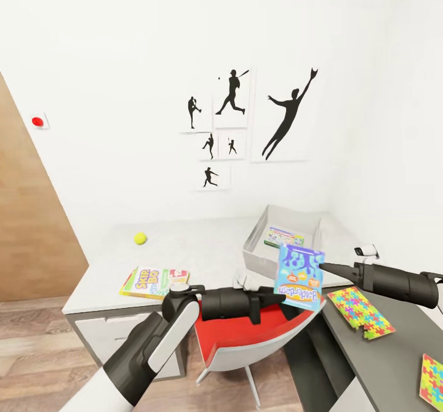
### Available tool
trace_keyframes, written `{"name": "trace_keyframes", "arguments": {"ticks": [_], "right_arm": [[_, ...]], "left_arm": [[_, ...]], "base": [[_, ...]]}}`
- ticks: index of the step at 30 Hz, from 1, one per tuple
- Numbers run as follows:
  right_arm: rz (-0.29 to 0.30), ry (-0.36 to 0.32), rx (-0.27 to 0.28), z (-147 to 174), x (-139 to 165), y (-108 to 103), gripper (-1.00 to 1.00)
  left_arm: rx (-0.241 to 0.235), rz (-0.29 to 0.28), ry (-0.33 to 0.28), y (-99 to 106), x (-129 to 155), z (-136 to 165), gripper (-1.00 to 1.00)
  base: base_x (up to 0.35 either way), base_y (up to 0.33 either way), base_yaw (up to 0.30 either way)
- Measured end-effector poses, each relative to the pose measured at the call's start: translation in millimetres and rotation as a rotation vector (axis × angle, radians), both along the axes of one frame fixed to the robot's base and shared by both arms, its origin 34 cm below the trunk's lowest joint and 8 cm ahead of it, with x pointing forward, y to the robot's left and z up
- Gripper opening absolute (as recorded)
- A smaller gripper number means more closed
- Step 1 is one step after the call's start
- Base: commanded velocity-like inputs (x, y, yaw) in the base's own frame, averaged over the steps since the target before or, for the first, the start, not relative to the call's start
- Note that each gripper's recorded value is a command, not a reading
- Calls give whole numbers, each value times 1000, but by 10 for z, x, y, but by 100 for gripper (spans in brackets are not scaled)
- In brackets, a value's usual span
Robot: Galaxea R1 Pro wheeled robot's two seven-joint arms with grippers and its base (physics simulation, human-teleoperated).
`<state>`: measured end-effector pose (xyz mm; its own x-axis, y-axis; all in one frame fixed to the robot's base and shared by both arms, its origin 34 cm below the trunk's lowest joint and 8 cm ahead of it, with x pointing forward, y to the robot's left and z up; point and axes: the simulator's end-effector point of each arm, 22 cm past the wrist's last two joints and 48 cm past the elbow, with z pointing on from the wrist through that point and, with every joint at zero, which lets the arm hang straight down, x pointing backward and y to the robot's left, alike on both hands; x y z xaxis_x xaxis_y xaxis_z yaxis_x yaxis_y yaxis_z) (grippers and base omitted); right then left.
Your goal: Put all the toys in the child's room - the three board games (two on the bed and one on the table), the two jigsaw puzzles on the table, and the tennis ball on the table - inside the toy box on the table in the child's room.
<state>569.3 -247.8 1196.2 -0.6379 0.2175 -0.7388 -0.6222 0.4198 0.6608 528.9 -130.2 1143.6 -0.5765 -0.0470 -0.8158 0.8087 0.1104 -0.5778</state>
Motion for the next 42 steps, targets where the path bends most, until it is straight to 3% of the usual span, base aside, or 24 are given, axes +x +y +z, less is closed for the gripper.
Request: {"name": "trace_keyframes", "arguments": {"ticks": [42], "right_arm": [[1, 3, -1, -14, -4, 9, 100]], "left_arm": [[-24, -11, -3, 2, -8, 64, -100]], "base": [[0, 0, 0]]}}
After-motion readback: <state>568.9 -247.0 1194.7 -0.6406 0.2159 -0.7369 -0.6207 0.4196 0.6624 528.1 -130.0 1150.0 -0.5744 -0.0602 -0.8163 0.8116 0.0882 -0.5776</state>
